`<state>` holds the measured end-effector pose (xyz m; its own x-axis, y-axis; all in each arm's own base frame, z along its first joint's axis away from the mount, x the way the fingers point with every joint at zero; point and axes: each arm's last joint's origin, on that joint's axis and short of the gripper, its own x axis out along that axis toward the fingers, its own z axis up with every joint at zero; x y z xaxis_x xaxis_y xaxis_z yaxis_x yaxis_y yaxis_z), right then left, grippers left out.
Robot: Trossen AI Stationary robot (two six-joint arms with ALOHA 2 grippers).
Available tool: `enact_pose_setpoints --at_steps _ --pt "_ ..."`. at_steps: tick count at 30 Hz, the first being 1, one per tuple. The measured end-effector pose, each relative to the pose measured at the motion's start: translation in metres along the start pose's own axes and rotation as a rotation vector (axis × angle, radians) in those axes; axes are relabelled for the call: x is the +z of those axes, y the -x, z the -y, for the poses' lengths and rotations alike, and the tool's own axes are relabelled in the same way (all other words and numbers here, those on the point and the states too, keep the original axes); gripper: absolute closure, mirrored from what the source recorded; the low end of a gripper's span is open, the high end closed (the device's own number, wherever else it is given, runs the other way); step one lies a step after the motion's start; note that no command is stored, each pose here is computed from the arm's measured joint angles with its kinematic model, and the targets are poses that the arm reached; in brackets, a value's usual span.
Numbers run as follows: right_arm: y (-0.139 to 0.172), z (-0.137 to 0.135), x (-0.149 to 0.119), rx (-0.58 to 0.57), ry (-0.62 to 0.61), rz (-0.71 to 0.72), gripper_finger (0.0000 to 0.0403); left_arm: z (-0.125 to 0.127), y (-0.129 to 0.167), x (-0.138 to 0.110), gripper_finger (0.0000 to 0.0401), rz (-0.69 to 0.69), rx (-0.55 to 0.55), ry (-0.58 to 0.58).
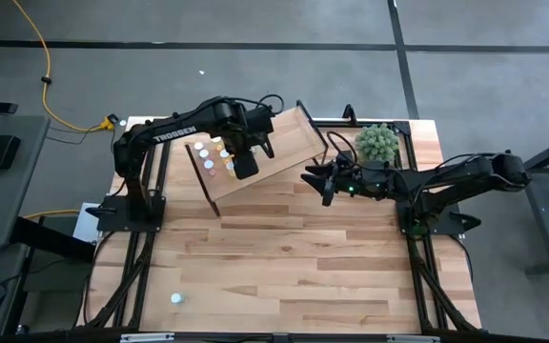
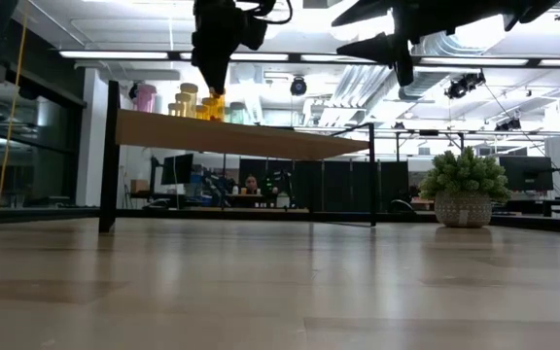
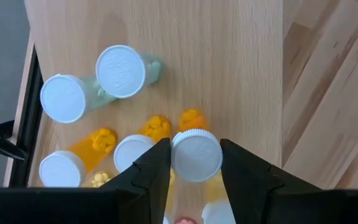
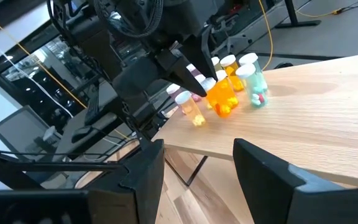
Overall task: Pick and place medicine bottles onto shelf by color
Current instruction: Put the orange pill bottle on the shelf aligned with the other orange pill bottles
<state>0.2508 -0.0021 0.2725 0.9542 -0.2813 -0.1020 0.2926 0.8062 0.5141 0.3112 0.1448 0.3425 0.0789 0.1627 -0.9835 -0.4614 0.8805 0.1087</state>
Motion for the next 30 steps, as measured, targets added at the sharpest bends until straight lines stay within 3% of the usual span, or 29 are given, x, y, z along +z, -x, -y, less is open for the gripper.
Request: enact_pose_setpoints --at_steps 30 --pt "0.0000 0.0007 0.0001 -0.019 0.017 0.011 0.0219 0.0019 0.0002 0.0003 0.0278 0.004 -0.039 -0.020"
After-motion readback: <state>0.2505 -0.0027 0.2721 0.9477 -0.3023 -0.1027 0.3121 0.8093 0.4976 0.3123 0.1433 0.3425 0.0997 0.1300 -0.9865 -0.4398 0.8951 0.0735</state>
